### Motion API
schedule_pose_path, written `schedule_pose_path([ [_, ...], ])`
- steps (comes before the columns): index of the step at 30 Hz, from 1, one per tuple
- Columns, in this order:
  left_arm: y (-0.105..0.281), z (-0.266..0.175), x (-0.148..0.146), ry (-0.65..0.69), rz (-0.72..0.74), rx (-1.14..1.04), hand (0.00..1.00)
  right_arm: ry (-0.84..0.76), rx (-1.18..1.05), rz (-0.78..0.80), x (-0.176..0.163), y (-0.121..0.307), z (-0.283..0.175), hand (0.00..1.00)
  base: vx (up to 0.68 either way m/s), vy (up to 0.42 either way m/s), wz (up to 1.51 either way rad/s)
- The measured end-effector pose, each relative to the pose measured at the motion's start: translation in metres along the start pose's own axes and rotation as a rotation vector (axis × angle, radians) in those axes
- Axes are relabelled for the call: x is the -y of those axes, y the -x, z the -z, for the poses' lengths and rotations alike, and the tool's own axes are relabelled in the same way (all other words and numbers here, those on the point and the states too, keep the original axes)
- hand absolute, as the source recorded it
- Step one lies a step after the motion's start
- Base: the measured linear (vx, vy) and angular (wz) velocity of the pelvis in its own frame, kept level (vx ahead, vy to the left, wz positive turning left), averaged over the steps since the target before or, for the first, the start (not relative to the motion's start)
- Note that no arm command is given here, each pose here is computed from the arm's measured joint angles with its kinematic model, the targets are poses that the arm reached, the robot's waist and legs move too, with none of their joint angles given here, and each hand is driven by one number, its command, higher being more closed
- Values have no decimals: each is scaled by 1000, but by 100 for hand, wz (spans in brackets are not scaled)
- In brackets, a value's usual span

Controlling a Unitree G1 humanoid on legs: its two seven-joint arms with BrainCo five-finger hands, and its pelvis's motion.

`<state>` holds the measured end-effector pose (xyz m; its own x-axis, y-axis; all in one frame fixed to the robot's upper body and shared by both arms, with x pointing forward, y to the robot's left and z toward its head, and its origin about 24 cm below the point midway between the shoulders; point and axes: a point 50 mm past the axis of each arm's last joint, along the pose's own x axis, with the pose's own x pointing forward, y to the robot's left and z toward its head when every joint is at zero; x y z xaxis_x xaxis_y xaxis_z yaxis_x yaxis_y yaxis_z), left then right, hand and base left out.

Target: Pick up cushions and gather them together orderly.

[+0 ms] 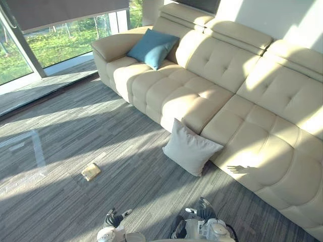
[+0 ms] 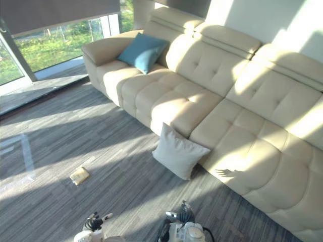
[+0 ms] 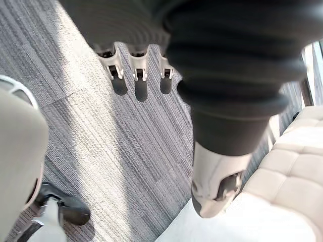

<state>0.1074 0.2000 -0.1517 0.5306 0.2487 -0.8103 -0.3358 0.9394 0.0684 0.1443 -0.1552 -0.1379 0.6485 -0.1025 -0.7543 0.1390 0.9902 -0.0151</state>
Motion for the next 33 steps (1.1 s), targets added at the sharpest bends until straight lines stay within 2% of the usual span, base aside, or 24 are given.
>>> schedule_pose_path([
  [5, 2, -2, 14, 61, 13, 18, 0, -18, 19, 25, 8, -1, -5, 0, 369, -149, -14],
  [12, 3, -9, 12, 74, 3, 61, 0, -29, 0, 26, 3, 0, -1, 0, 346, -35, -97],
  [20, 4, -10, 18, 102, 10, 75, 0, 7, -27, 19, -2, 2, 6, 0, 351, 225, -93],
  [23, 1, -16, 3, 82, -18, 91, 0, 19, -53, -23, -14, 7, 15, 0, 400, 369, -97],
  [27, 1, -13, 3, 75, -18, 76, 0, 19, -53, -19, -12, 7, 16, 0, 268, 224, -65],
  [33, 0, -11, 4, 51, -8, 57, 0, 10, -41, -12, -11, 6, 13, 0, 224, 20, 16],
])
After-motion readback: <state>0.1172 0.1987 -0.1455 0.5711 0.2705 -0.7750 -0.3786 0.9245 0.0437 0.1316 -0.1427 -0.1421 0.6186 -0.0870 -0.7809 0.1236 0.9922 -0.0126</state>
